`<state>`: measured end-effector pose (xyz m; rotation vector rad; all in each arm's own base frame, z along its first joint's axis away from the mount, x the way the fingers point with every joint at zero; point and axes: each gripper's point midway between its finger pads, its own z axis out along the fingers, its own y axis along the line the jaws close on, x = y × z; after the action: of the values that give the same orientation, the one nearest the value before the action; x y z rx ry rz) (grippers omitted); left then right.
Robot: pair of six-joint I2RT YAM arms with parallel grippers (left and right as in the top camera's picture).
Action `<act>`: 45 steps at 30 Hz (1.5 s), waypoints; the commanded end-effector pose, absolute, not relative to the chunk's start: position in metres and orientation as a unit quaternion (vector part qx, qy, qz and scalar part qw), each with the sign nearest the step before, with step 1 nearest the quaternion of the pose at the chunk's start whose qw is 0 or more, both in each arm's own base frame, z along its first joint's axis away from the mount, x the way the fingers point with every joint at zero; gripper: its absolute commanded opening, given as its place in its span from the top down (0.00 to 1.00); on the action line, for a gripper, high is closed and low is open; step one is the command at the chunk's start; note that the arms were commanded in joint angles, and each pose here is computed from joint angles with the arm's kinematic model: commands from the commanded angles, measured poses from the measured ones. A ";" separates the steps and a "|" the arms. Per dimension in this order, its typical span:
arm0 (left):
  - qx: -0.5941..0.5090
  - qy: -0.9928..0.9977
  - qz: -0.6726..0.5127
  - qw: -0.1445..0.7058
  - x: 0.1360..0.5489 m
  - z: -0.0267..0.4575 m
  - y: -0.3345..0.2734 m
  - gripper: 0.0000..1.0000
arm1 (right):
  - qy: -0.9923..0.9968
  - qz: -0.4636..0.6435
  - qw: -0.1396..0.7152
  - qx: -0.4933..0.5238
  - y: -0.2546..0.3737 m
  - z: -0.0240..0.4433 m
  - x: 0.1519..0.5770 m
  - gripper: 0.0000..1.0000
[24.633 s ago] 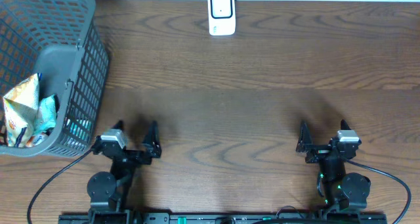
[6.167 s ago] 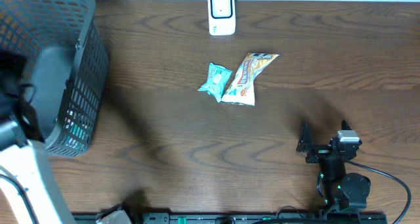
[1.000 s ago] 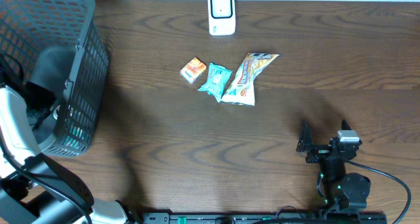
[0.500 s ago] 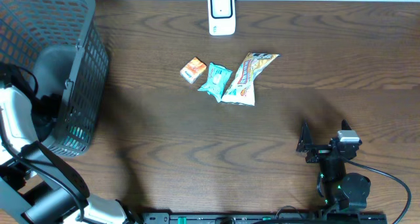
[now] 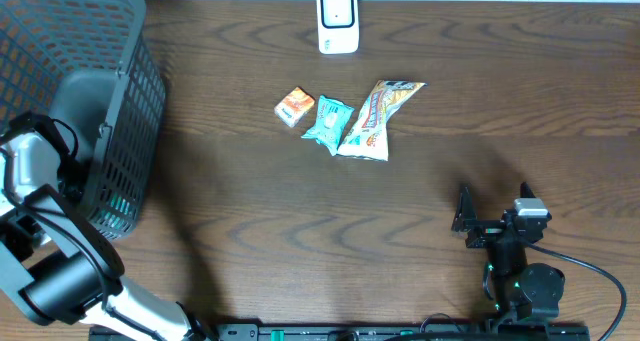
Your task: Scan the item barcode
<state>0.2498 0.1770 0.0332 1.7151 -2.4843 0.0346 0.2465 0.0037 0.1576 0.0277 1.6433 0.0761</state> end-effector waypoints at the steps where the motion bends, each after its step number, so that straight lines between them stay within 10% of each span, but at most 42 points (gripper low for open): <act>1: 0.575 -0.814 0.008 0.083 0.242 0.022 0.174 0.06 | 0.732 0.032 0.681 0.005 0.005 0.158 0.246 0.01; 6: 0.575 -0.815 0.008 0.076 0.246 0.018 0.178 0.59 | 0.732 0.032 0.681 0.005 0.005 0.158 0.246 0.01; 12: 0.576 -0.816 0.007 0.053 0.257 0.023 0.186 0.80 | 0.732 0.032 0.681 0.005 0.005 0.157 0.246 0.01; 33: 0.541 -0.763 0.008 -0.352 0.313 0.323 0.224 0.91 | 0.732 0.032 0.681 0.005 0.005 0.158 0.246 0.01; 45: 0.306 -0.800 0.261 -0.446 0.370 0.409 0.065 0.90 | 0.732 0.032 0.681 0.005 0.005 0.158 0.246 0.01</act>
<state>0.3493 0.1154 0.4111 1.7595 -3.6328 0.8602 0.2465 0.0037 0.1576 0.0277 1.6433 0.0761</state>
